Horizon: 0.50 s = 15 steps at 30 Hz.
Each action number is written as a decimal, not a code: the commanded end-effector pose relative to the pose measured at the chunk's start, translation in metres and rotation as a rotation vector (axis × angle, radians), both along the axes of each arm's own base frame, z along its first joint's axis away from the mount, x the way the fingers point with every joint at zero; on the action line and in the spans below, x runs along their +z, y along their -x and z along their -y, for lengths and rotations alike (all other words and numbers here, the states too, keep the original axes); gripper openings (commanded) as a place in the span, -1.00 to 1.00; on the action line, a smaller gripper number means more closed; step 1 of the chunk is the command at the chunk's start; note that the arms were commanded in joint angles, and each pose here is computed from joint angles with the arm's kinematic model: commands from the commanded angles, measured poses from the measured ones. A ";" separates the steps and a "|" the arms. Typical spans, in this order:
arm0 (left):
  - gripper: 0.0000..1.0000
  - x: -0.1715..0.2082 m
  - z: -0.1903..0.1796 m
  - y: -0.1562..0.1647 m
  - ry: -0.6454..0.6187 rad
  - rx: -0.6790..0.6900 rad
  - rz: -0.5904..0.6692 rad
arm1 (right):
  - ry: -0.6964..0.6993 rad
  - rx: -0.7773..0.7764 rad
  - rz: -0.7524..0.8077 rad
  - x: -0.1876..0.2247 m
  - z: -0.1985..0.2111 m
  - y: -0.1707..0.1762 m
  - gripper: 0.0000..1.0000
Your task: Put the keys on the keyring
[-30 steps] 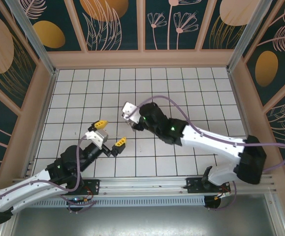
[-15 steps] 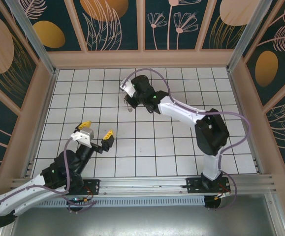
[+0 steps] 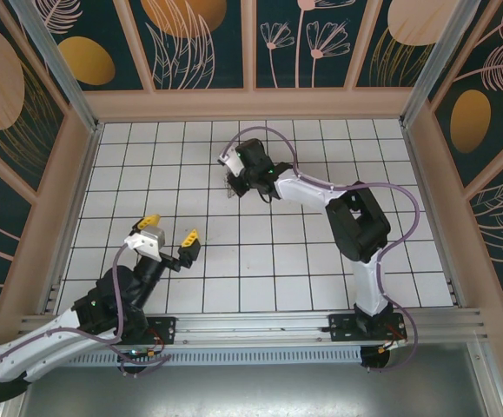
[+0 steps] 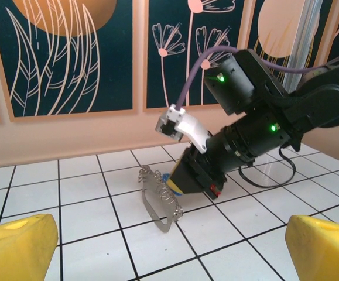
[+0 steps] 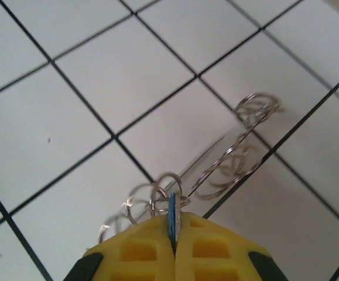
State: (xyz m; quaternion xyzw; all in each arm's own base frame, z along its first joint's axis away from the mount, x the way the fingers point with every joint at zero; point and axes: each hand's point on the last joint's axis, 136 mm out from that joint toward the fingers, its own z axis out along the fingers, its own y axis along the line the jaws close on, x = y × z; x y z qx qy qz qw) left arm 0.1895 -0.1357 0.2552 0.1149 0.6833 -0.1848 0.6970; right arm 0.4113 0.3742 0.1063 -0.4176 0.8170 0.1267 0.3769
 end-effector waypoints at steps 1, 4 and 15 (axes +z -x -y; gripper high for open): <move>0.98 0.012 -0.001 -0.001 0.013 0.011 0.025 | -0.060 -0.036 -0.028 0.007 0.010 0.011 -1.00; 0.97 0.012 0.004 -0.002 0.002 0.004 0.023 | -0.066 -0.061 -0.067 -0.006 0.022 0.024 -1.00; 0.98 0.006 0.013 -0.015 0.057 0.056 -0.046 | -0.090 -0.127 -0.208 -0.041 0.054 0.071 -0.88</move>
